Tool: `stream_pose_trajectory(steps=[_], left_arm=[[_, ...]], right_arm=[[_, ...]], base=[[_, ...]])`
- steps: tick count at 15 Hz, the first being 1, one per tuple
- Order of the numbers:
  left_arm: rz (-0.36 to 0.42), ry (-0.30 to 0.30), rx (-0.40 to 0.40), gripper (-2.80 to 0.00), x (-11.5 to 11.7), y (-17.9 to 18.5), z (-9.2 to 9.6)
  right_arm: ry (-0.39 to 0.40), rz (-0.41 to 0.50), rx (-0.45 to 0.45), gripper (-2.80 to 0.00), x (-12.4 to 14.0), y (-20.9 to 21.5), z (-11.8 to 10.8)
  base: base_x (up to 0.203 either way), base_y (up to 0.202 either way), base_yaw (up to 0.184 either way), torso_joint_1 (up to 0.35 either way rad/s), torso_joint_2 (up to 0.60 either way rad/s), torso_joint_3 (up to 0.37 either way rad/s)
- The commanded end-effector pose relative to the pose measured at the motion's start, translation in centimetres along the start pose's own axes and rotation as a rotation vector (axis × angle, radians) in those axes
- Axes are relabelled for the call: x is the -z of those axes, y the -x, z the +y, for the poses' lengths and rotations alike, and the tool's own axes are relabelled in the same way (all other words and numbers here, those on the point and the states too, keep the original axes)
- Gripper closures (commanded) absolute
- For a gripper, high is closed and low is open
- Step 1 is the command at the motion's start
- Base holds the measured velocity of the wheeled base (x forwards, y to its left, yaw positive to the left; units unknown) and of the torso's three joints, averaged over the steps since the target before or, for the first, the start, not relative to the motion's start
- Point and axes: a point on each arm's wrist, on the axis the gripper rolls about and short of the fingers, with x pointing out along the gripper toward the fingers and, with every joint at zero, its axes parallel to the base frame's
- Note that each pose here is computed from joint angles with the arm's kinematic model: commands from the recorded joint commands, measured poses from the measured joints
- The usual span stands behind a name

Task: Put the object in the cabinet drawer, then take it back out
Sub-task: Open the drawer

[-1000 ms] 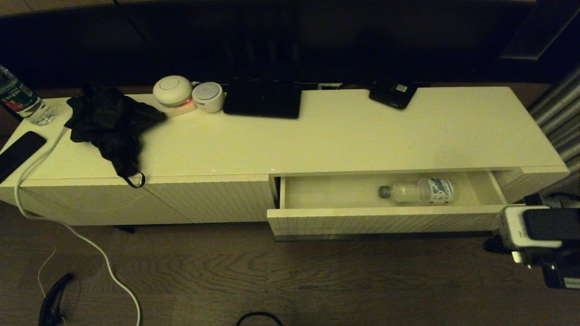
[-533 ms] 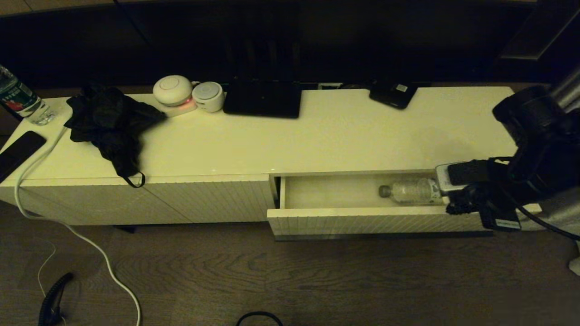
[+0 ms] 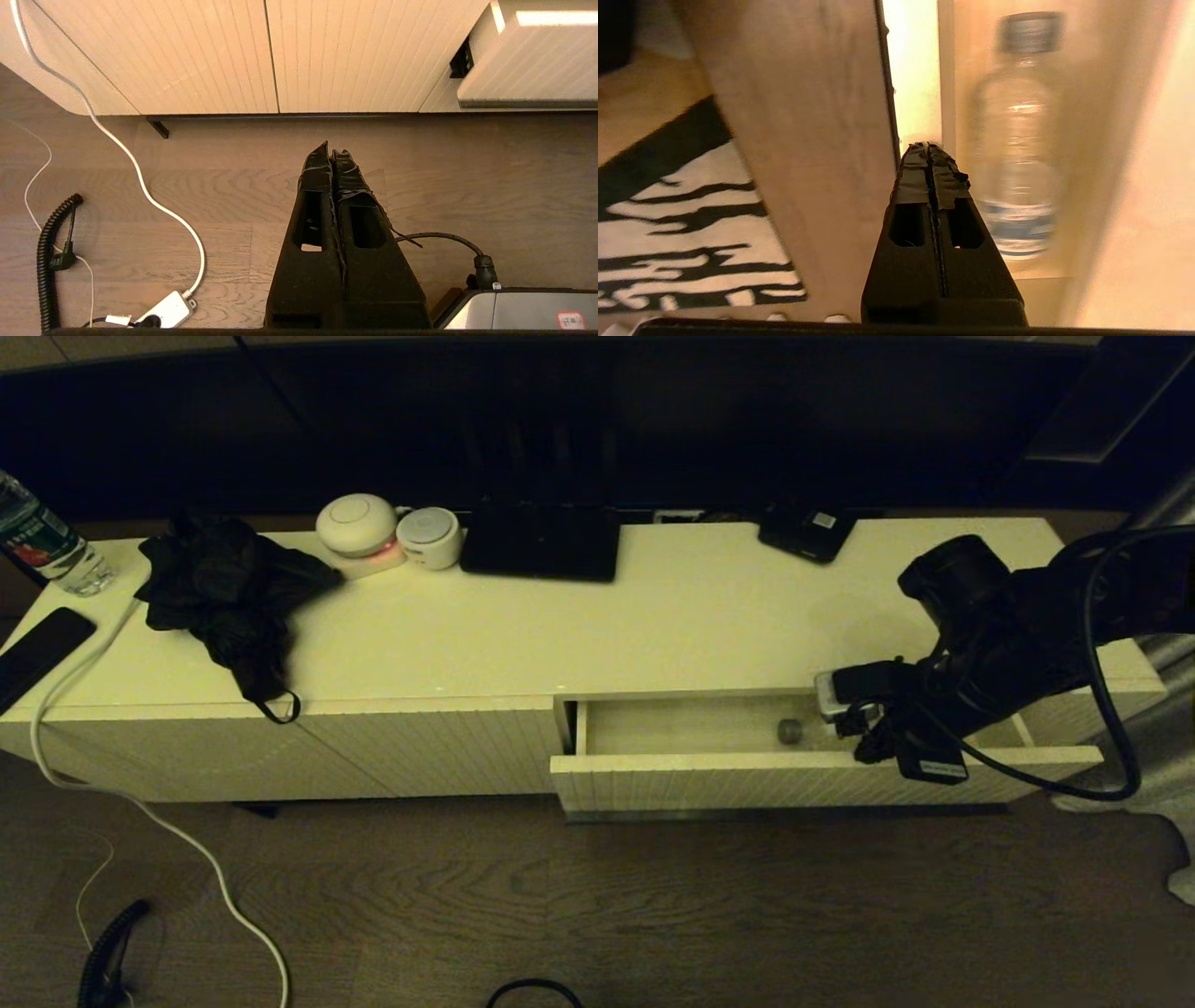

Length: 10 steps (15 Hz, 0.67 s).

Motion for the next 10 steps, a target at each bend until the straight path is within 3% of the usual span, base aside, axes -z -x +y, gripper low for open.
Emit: stream_pose_trajectory(steps=[1, 10], left_arm=[[-0.002, 0.000, 0.000, 0.00, 0.0, 0.0, 0.0], [0.000, 0.000, 0.000, 0.00, 0.0, 0.0, 0.0]], right_arm=[[0.009, 0.006, -0.009, 0.00, -0.1, -1.2, -0.5], [0.011, 0.009, -0.003, 0.00, -0.1, 3.0, 0.2]], base=[[0.000, 0.000, 0.000, 0.000, 0.00, 0.000], [0.000, 0.000, 0.000, 0.000, 0.00, 0.000]])
